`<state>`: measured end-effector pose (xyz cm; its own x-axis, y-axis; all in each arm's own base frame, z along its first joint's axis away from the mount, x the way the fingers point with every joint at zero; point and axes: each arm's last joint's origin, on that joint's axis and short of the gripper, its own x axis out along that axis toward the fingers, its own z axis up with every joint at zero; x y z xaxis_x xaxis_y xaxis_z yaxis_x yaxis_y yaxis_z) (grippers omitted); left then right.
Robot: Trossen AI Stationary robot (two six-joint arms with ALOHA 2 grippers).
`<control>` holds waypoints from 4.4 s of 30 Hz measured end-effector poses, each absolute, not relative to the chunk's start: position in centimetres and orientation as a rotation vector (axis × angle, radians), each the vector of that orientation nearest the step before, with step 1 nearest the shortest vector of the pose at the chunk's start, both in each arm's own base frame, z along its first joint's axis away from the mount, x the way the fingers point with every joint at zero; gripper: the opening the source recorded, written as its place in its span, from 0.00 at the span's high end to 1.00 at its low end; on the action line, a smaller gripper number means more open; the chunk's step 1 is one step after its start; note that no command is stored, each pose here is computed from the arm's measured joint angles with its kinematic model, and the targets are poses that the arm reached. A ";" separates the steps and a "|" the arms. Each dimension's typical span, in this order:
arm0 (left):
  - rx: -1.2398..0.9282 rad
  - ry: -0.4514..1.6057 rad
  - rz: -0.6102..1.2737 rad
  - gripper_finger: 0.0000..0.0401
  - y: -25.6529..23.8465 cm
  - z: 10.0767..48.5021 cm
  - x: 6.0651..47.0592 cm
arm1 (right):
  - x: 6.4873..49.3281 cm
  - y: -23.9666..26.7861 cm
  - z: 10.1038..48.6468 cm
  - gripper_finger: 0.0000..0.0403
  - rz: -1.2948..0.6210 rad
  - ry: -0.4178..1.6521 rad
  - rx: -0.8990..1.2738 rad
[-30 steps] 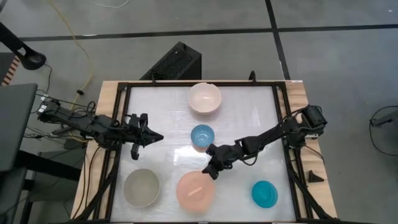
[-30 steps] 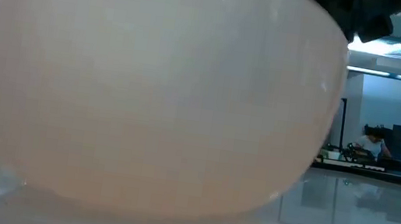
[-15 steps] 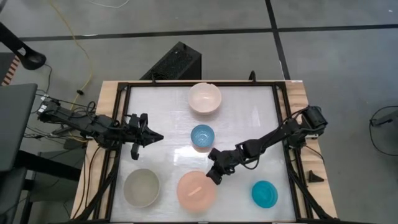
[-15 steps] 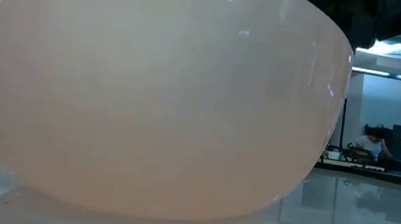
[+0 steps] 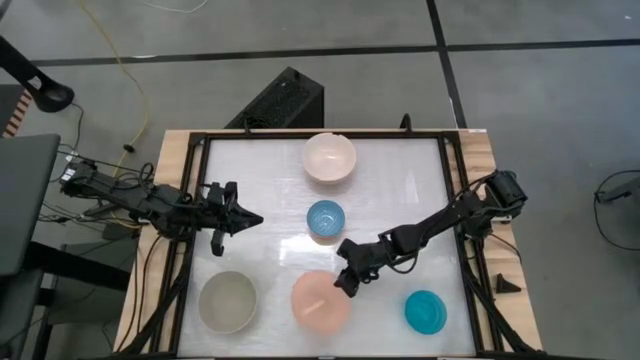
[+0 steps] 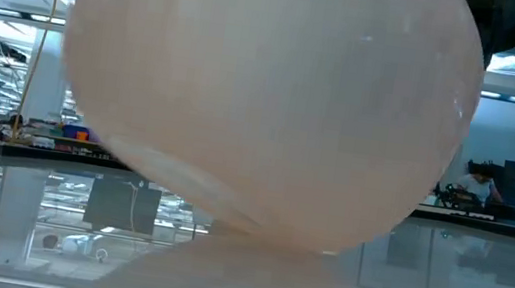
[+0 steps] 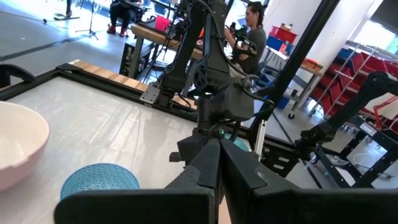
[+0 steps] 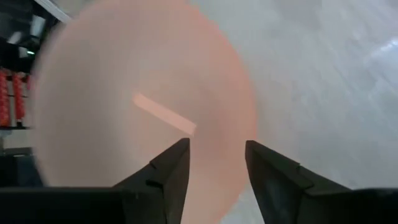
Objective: Nest bowls inside each other
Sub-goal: Stack the orange bowl on top of the white bowl, then stack the gray bowl on top of the orange bowl
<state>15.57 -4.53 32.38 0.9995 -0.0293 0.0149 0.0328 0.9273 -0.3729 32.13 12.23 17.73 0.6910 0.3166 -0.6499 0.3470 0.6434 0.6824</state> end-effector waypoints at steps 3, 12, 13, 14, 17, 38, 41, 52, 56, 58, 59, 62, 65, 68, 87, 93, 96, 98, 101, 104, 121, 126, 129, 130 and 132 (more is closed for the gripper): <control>-0.384 -0.009 -0.032 1.00 -4.5 32.4 15.6 | 32.2 12.2 17.7 0.52 -0.021 0.836 0.903; -0.393 -0.009 -0.032 1.00 -4.5 32.4 15.6 | 32.2 12.2 17.8 0.52 -0.023 0.828 0.914; -0.393 -0.009 -0.032 1.00 -4.5 32.4 15.6 | 32.2 12.2 17.8 0.52 -0.019 0.822 0.915; -0.393 -0.009 -0.032 1.00 -4.5 32.4 15.6 | 32.3 12.2 18.0 0.52 -0.011 0.808 0.914; -0.394 -0.009 -0.032 1.00 -4.5 32.4 15.6 | 32.5 12.3 18.2 0.52 -0.005 0.781 0.917; -0.407 -0.005 -0.032 1.00 -4.5 32.3 15.6 | 33.5 14.4 15.1 0.52 0.091 0.846 0.985; -0.407 -0.004 -0.032 1.00 -4.5 32.3 15.6 | 34.3 15.0 14.0 0.55 0.151 0.887 1.021; -0.428 -0.006 -0.024 1.00 -4.5 32.3 15.6 | 39.8 14.8 13.4 0.93 0.425 0.776 1.020; -0.435 -0.006 -0.024 1.00 -4.5 32.3 15.6 | 41.0 12.2 14.8 0.93 0.400 0.673 0.985; -0.437 -0.009 -0.025 1.00 -4.5 32.4 15.6 | 41.4 10.6 15.8 0.93 0.397 0.605 0.959; -0.437 -0.009 -0.024 1.00 -4.5 32.4 15.6 | 41.6 9.7 16.5 0.93 0.389 0.564 0.946; -0.441 -0.023 -0.027 1.00 -4.4 32.5 15.4 | 41.7 6.7 18.2 0.93 0.339 0.480 0.892; -0.449 -0.054 -0.030 1.00 -4.2 33.0 14.8 | 41.4 3.1 20.4 0.93 0.261 0.401 0.826; -0.445 -0.098 -0.032 1.00 -3.9 33.5 14.0 | 40.4 -0.8 22.6 0.93 0.153 0.360 0.766; -0.538 0.126 0.019 1.00 -3.7 31.3 13.4 | 30.5 -20.1 30.3 0.93 -0.482 0.560 0.525; -0.566 0.176 0.070 1.00 -4.2 30.4 15.1 | 30.5 -23.7 29.6 0.93 -0.487 0.830 0.520; -0.584 0.193 0.109 1.00 -4.4 29.9 15.9 | 31.4 -25.1 28.7 0.93 -0.461 0.927 0.498; -0.590 0.211 0.124 1.00 -4.5 29.6 16.3 | 32.0 -25.7 28.1 0.93 -0.431 0.983 0.487; -0.604 0.201 0.131 1.00 -4.7 29.5 16.9 | 33.0 -26.7 27.2 0.92 -0.402 1.042 0.477; -0.613 0.181 0.128 1.00 -4.9 29.5 17.4 | 34.0 -27.5 26.2 0.92 -0.372 1.078 0.463; -0.624 0.138 0.131 1.00 -5.2 29.6 18.4 | 34.9 -27.5 27.3 0.45 -0.344 1.081 0.458; -0.590 0.309 0.087 1.00 -5.4 28.2 18.0 | 33.7 -26.1 31.6 0.34 -0.340 0.967 0.445; -0.588 0.512 0.074 1.00 -5.4 26.6 17.3 | 32.6 -24.5 34.8 0.34 -0.321 0.883 0.427; -0.580 0.584 0.067 1.00 -5.4 26.1 17.0 | 32.3 -23.9 35.8 0.34 -0.309 0.856 0.420; -0.560 0.704 0.053 1.00 -5.4 25.2 16.4 | 31.5 -22.5 38.0 0.34 -0.289 0.800 0.404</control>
